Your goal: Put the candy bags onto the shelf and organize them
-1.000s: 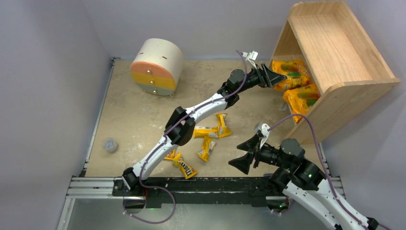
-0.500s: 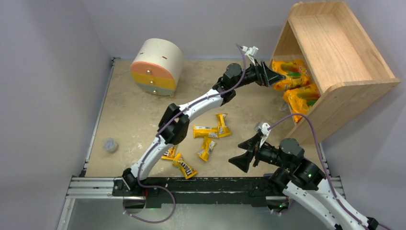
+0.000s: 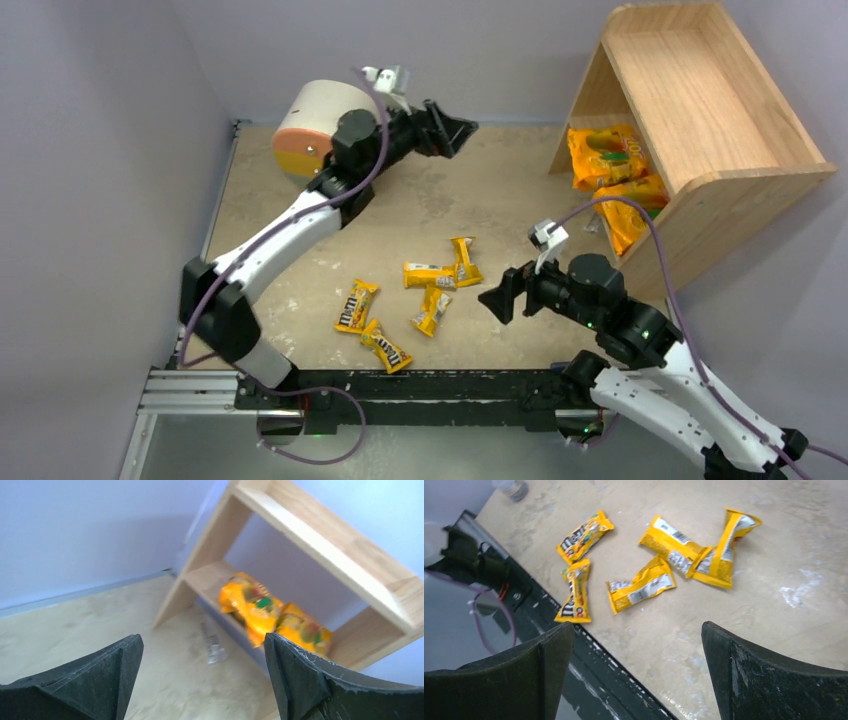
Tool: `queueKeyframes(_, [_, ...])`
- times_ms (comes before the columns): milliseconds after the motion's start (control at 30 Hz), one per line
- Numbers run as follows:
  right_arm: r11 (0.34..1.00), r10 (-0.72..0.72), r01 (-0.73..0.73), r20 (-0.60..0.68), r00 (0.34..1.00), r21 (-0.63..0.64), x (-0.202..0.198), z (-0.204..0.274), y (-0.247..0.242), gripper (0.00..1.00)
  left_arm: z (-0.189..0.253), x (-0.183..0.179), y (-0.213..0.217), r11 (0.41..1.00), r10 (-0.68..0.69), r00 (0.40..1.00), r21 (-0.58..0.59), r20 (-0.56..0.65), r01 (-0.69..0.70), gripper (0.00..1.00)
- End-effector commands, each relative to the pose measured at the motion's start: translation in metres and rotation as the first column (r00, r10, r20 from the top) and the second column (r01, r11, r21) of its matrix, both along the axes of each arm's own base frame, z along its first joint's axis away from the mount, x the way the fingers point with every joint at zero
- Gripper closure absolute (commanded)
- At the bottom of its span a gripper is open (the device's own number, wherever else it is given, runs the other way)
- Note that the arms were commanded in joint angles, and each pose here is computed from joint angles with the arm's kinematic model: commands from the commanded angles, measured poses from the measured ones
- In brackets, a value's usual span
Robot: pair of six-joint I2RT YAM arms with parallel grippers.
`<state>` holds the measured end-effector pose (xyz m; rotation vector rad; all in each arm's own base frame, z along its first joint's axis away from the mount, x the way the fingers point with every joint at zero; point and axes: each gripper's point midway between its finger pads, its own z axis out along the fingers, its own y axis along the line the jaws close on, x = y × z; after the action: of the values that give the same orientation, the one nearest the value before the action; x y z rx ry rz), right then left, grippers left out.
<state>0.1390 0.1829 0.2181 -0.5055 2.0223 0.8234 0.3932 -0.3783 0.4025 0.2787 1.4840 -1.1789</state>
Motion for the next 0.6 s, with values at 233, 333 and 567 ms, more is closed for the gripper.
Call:
queueKeyframes(233, [0.833, -0.442, 0.477, 0.183, 0.878, -0.279, 0.122, 0.072, -0.022, 0.03, -0.112, -0.103, 0.195, 0.819, 0.518, 0.851, 0.331, -0.080, -0.468, 0.03])
queueKeyframes(333, [0.748, -0.491, 0.550, 0.248, 0.835, -0.371, 0.152, 0.080, -0.023, 0.01, -0.123, -0.130, 0.227, 0.793, 0.567, 0.817, 0.333, -0.102, -0.510, 0.02])
queueKeyframes(567, [0.568, -0.550, 0.653, 0.359, 0.754, -0.501, 0.206, 0.092, -0.051, 0.01, -0.121, -0.160, 0.267, 0.750, 0.637, 0.761, 0.324, -0.121, -0.576, 0.02])
